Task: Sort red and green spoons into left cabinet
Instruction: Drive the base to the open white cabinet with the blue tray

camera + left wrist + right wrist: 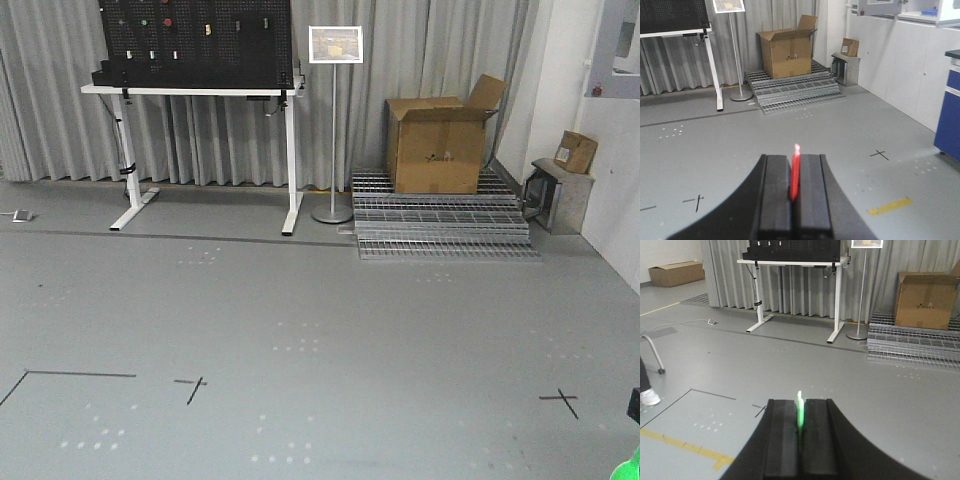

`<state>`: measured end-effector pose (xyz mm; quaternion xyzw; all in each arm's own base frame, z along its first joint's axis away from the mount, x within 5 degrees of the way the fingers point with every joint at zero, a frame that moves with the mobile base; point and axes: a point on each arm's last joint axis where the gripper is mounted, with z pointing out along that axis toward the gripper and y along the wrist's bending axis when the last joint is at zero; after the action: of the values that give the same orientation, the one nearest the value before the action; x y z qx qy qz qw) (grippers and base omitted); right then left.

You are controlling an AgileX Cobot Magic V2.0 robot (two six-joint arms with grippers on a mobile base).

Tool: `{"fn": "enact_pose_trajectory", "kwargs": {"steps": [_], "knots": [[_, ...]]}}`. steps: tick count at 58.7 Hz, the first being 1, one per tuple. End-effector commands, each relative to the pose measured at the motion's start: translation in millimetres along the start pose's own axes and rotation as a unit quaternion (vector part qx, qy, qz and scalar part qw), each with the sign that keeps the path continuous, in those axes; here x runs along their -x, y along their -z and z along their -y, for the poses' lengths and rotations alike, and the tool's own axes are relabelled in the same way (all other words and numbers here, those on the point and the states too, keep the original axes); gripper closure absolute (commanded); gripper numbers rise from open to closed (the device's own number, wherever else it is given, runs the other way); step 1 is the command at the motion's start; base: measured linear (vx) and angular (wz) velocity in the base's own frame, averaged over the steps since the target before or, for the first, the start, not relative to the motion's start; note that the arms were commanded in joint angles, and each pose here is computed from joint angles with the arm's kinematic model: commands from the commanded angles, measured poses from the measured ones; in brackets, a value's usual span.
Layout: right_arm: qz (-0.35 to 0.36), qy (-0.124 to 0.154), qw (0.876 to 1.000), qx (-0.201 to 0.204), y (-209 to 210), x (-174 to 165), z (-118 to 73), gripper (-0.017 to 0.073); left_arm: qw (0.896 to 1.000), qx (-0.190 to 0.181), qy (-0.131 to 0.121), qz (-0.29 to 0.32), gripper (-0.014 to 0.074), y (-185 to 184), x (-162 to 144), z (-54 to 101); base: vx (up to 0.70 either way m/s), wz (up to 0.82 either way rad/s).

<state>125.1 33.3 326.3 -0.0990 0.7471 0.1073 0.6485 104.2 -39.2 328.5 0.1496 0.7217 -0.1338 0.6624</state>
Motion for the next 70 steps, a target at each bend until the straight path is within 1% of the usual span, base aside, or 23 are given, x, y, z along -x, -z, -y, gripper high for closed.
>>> {"fn": "enact_pose_trajectory", "kwargs": {"steps": [1,70], "knots": [[0.040,-0.001,0.999,-0.020,1.6,14.6,3.5,0.0564,1.000,0.013,0.010,0.024,0.0594,0.7,10.7,-2.4,0.69,-0.02],[0.041,-0.001,0.999,-0.021,1.7,14.8,3.7,0.0564,1.000,0.013,0.010,0.024,0.0594,0.7,10.7,-2.4,0.67,-0.05]]}}
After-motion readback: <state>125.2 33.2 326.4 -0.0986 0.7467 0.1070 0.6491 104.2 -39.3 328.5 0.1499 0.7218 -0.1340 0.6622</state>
